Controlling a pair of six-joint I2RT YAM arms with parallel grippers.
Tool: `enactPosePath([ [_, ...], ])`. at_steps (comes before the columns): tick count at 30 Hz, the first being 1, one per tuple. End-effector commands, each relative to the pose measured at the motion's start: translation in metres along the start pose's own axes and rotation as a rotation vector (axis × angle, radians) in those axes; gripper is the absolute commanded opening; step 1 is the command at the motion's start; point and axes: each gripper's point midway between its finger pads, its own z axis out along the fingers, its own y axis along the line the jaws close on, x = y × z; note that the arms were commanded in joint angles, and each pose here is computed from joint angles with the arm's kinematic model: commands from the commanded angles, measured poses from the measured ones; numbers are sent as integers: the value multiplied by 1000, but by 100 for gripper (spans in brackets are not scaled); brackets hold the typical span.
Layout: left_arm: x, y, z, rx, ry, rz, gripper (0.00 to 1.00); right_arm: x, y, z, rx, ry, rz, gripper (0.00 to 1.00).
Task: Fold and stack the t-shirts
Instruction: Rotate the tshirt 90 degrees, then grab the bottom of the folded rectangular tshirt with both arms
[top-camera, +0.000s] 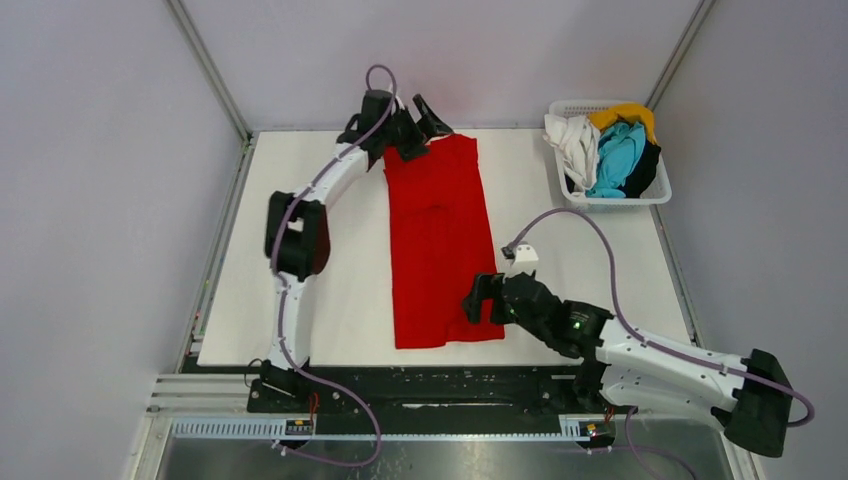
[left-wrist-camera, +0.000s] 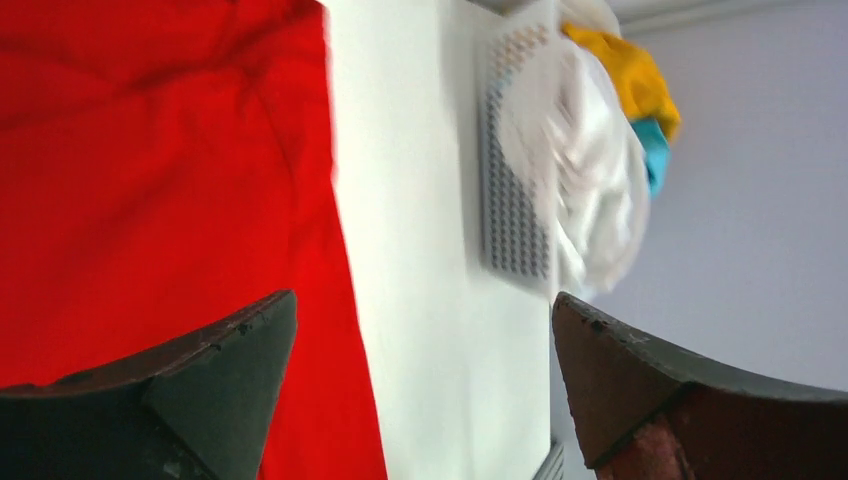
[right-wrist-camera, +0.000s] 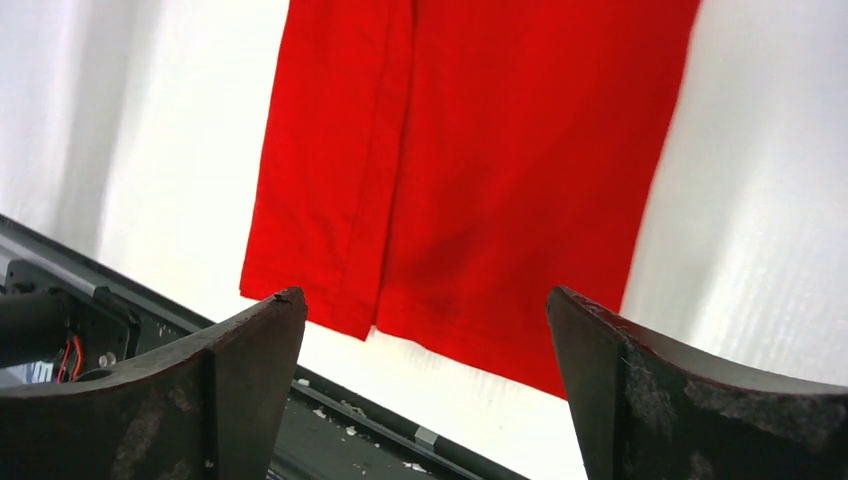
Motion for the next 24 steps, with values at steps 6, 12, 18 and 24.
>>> enactPosePath([
  [6, 76, -57, -187, -93, -124, 345, 99, -24, -42, -21, 119, -154, 36, 98],
  [12, 175, 1, -244, -230, -69, 333, 99, -18, -69, -22, 206, -144, 49, 98],
  [18, 261, 57, -283, -327, 58, 311, 99, 15, -71, -15, 181, -11, 19, 99],
  [24, 325, 91, -297, -323, 204, 251, 92, 49, -71, -4, 149, 115, 11, 99],
])
